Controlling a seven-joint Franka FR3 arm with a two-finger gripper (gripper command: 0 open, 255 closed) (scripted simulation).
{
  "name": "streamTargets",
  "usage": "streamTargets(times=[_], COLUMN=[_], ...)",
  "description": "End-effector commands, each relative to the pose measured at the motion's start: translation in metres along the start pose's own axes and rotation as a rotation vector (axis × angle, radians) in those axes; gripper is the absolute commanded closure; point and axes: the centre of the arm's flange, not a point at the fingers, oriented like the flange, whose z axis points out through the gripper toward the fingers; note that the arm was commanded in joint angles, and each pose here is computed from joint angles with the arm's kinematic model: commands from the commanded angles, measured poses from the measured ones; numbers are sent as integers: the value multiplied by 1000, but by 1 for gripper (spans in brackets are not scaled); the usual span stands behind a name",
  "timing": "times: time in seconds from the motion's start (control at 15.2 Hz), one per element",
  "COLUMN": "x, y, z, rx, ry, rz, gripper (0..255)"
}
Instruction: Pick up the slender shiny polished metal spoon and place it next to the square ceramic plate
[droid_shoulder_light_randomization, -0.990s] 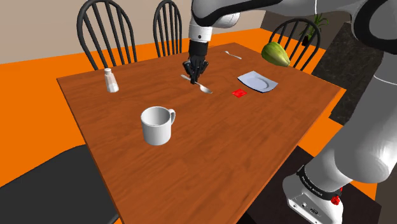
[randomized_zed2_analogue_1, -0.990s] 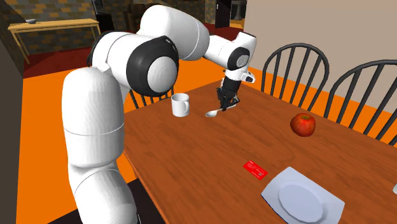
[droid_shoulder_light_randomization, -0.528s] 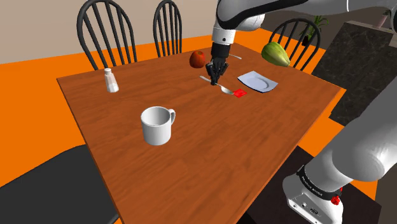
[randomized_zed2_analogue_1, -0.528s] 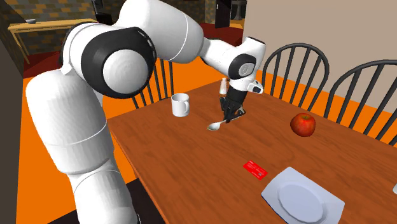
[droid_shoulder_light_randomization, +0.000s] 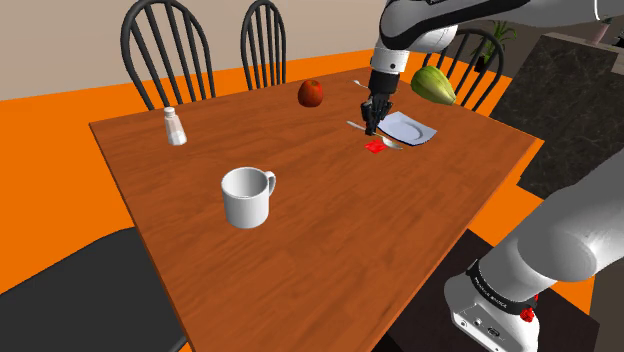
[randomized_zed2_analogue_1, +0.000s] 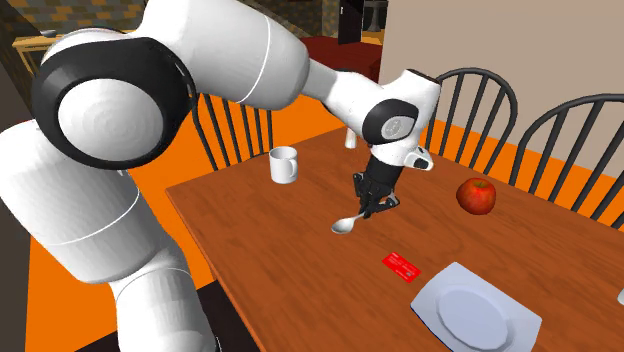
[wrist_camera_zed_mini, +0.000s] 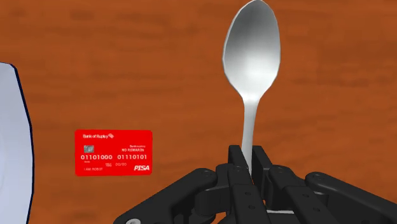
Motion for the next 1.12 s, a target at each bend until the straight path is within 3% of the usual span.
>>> streamTargets(times=[0.0,0.92,1.06], x=[-18,-132,-130], y=[22,175,177], z=[0,-8,3], rx=[0,0,0], ry=[0,0,0], rz=[-1,-1,-1], gripper=[255,255,255])
